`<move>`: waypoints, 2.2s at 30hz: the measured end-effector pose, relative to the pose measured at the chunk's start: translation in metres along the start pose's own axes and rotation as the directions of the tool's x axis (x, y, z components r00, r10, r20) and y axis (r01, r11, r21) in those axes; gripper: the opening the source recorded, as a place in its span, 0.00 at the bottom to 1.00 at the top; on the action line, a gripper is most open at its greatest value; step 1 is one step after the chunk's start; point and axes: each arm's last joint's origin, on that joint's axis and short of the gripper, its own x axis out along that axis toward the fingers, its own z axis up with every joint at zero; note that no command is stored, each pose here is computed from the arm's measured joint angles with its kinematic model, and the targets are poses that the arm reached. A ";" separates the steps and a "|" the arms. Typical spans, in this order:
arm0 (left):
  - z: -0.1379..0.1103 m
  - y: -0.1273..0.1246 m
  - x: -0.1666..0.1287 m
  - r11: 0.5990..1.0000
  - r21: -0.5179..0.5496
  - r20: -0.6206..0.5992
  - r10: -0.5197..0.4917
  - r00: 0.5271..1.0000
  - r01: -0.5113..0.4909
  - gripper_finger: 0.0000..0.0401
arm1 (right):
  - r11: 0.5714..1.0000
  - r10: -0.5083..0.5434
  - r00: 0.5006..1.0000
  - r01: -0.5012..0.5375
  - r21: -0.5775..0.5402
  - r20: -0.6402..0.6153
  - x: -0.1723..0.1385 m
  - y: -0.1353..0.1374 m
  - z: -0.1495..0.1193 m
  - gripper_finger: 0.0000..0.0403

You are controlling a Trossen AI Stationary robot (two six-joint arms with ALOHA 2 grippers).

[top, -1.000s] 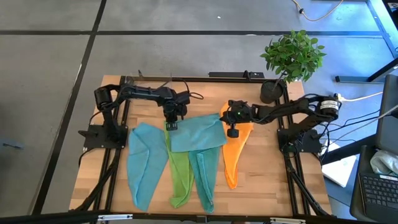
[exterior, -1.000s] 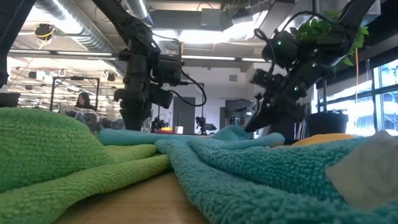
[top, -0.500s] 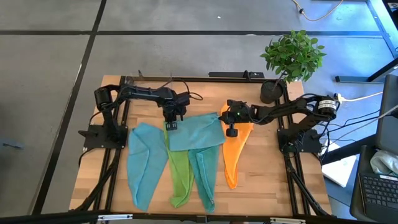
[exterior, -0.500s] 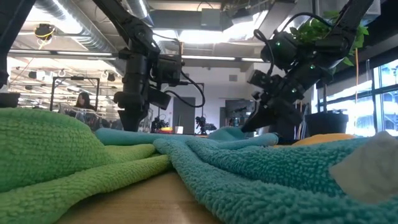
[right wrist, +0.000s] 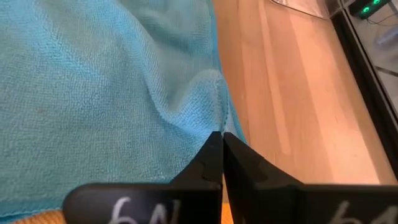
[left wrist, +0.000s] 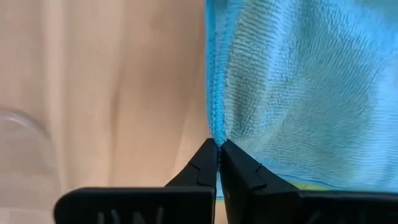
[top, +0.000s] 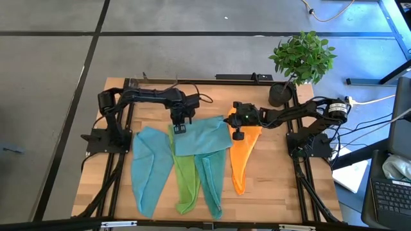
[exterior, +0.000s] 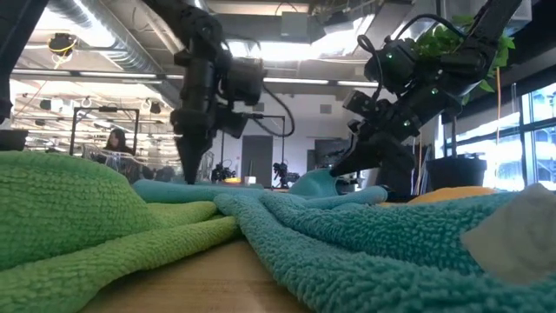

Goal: Fold microfiber towels
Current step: Fold the light blue microfiber cloth

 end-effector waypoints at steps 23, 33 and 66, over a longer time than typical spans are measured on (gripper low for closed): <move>-0.003 -0.009 -0.008 0.988 0.027 -0.074 0.154 0.985 -0.152 0.09 | 1.000 0.025 0.998 -0.024 -0.018 0.050 0.000 -0.002 0.003 0.02; -0.006 -0.010 -0.009 0.989 0.004 -0.110 0.145 0.983 -0.145 0.01 | 0.999 -0.042 0.998 0.041 0.015 0.052 0.000 -0.020 -0.003 0.02; -0.011 -0.008 0.007 0.975 -0.009 -0.104 0.219 0.970 -0.221 0.08 | 0.985 -0.080 0.996 0.073 0.157 0.038 -0.001 -0.034 -0.010 0.25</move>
